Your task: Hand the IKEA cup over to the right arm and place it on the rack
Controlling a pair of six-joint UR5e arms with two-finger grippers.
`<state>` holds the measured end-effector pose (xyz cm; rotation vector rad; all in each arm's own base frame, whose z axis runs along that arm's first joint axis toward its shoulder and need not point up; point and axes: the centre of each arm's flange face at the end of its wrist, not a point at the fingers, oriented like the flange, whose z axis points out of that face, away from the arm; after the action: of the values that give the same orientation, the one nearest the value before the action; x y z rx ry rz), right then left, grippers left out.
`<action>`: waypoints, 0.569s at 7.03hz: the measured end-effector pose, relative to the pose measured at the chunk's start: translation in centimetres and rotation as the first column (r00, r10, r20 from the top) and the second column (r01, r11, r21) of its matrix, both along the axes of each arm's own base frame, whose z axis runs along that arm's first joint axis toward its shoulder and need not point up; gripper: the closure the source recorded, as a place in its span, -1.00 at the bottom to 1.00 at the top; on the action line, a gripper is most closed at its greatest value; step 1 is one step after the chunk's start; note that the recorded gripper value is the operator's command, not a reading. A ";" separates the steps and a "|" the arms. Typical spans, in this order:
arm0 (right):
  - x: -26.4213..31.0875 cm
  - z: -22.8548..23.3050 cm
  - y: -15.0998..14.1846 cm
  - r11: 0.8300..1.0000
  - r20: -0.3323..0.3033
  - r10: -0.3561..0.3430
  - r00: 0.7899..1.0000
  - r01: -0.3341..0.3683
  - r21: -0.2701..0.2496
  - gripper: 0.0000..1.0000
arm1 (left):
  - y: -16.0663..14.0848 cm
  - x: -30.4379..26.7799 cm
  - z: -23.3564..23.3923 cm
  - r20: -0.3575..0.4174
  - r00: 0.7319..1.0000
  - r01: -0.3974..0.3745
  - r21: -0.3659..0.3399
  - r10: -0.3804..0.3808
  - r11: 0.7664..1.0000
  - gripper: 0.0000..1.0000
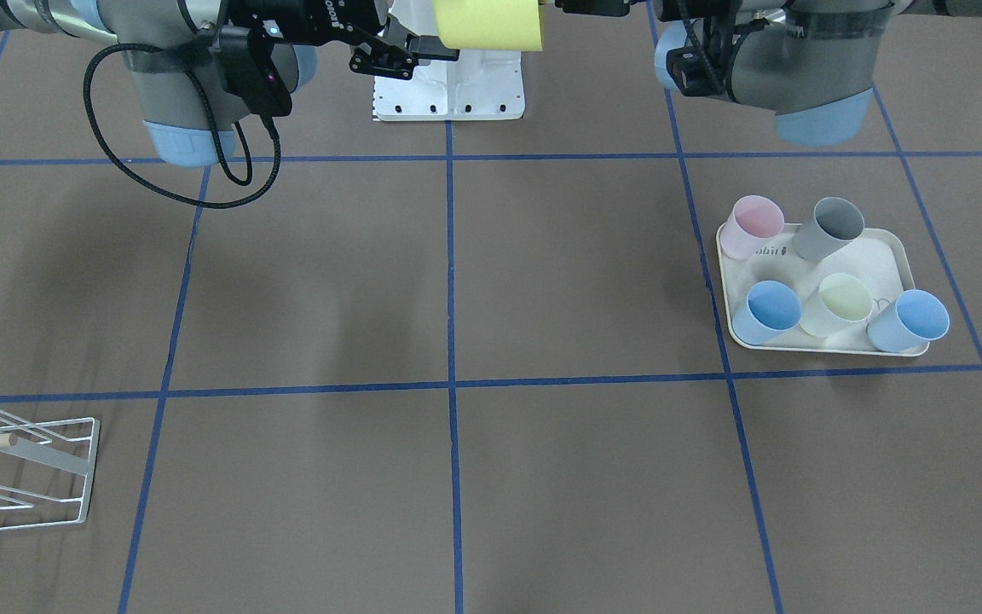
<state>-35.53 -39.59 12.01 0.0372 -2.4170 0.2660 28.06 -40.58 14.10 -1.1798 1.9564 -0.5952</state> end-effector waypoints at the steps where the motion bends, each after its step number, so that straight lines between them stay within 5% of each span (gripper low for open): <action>1: -0.1 0.0 0.1 1.000 0.001 -0.002 1.000 0.002 0.001 -0.88 | 0.1 0.2 0.0 0.000 1.000 -0.003 -0.001 0.003 1.000 1.00; 3: -0.3 0.1 0.7 1.000 0.016 -0.013 1.000 0.013 0.013 -0.83 | 0.2 0.3 0.0 0.000 1.000 -0.005 0.000 0.005 1.000 1.00; 4: -0.3 0.2 0.8 1.000 0.020 -0.015 1.000 0.015 0.015 -0.54 | 0.2 0.3 0.1 0.000 1.000 -0.005 0.001 0.005 1.000 1.00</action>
<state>-35.86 -38.79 12.17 0.0231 -2.4382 0.2421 28.39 -40.38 14.15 -1.1836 1.9533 -0.5915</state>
